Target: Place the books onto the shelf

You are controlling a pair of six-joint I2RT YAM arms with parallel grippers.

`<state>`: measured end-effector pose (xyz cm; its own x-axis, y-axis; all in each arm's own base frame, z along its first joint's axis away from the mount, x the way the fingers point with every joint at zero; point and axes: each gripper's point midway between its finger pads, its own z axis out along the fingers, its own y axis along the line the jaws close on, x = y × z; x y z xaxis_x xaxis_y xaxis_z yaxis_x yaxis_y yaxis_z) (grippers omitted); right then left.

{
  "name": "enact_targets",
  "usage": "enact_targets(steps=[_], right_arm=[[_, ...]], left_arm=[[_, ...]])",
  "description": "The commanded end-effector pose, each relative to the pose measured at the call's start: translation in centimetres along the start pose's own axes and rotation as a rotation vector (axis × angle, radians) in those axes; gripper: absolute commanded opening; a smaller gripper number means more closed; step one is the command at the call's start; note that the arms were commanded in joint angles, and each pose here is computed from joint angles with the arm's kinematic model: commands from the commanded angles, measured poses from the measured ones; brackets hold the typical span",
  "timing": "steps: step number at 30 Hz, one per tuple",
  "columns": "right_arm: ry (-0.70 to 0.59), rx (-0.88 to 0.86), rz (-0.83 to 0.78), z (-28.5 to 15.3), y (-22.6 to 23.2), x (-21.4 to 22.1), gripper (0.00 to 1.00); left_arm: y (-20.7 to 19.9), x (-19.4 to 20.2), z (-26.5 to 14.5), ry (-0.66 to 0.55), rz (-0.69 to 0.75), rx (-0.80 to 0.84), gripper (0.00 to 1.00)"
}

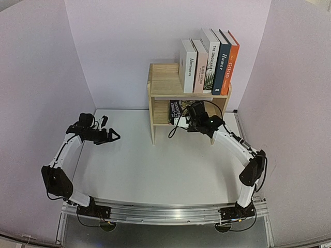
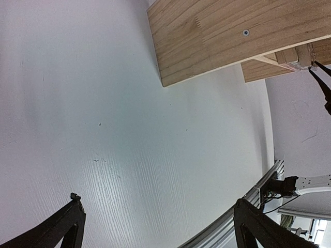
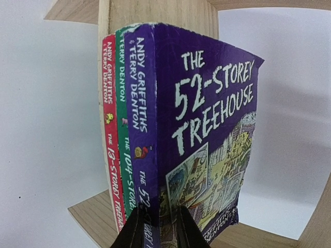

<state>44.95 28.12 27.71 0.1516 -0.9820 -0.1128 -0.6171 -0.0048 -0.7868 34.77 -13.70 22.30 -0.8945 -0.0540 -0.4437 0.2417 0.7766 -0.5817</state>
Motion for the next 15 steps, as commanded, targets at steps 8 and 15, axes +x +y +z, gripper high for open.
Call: enact_targets(steps=[8, 15], right_arm=[[-0.031, 0.032, 0.028, 1.00, -1.73, -0.98, 0.18], [-0.038, 0.054, 0.030, 0.36, -2.58, -1.06, 0.12]], left_arm=[[-0.51, -0.70, -0.98, -0.044, 0.036, 0.001, 1.00], [-0.42, -0.76, -0.97, -0.044, 0.036, 0.000, 1.00]])
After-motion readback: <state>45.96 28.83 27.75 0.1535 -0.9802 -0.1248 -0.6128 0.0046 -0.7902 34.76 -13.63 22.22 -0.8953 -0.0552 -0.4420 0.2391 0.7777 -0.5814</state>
